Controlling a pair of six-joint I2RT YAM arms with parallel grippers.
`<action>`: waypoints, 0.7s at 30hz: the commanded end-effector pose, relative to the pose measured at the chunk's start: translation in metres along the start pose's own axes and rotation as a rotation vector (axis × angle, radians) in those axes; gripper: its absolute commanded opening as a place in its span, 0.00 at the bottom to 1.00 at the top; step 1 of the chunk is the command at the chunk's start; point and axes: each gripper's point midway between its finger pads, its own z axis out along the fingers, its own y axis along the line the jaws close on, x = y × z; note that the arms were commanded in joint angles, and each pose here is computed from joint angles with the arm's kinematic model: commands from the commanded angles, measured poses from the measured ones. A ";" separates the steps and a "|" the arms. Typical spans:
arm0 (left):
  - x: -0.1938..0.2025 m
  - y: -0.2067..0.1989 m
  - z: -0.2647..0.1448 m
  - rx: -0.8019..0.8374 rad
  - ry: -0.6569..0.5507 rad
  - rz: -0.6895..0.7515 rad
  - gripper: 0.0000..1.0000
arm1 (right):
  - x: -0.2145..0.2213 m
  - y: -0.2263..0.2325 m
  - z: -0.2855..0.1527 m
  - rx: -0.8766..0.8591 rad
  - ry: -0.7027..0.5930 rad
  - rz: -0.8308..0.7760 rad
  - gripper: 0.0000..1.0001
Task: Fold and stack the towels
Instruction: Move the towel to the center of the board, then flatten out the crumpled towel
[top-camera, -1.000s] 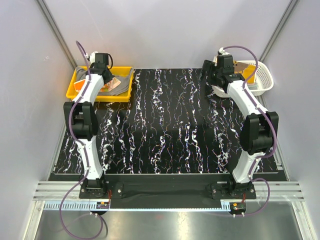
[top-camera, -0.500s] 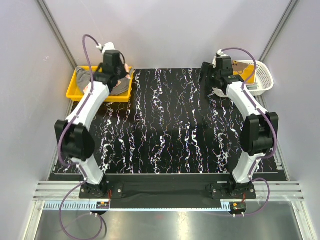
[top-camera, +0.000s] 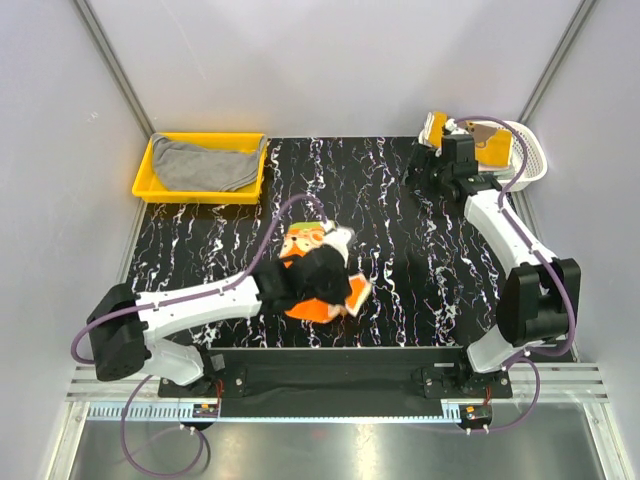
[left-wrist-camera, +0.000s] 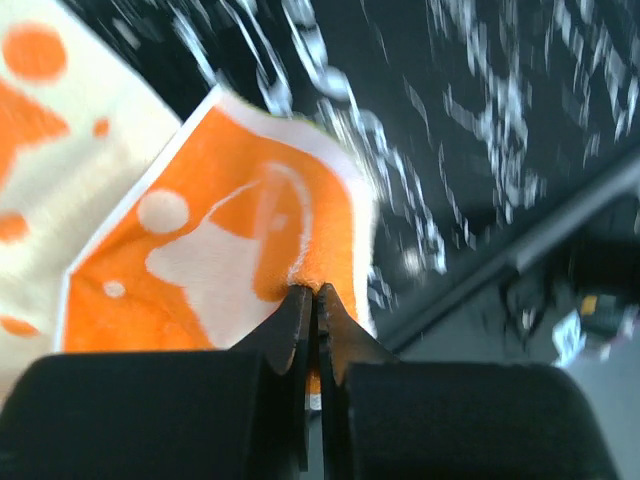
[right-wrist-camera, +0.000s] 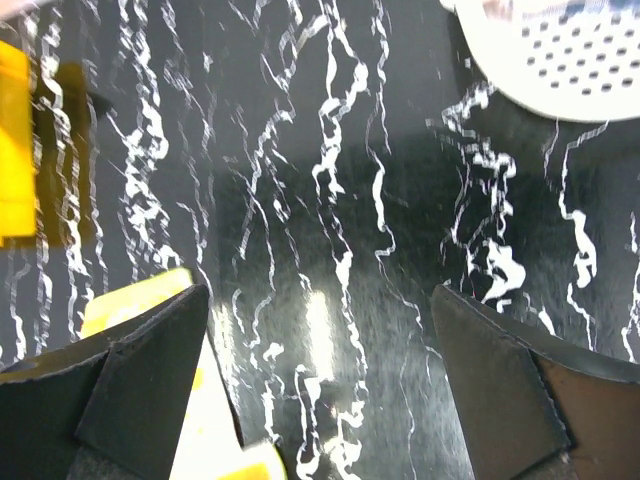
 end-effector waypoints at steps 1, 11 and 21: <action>0.042 -0.046 -0.011 0.124 0.064 -0.056 0.13 | 0.021 0.017 0.000 -0.079 0.038 -0.024 1.00; -0.030 0.035 -0.049 -0.178 -0.121 -0.189 0.54 | 0.111 0.074 0.032 -0.146 0.251 -0.151 0.85; -0.056 0.138 -0.041 -0.263 -0.146 -0.395 0.51 | 0.175 0.114 0.087 -0.128 0.358 -0.263 0.74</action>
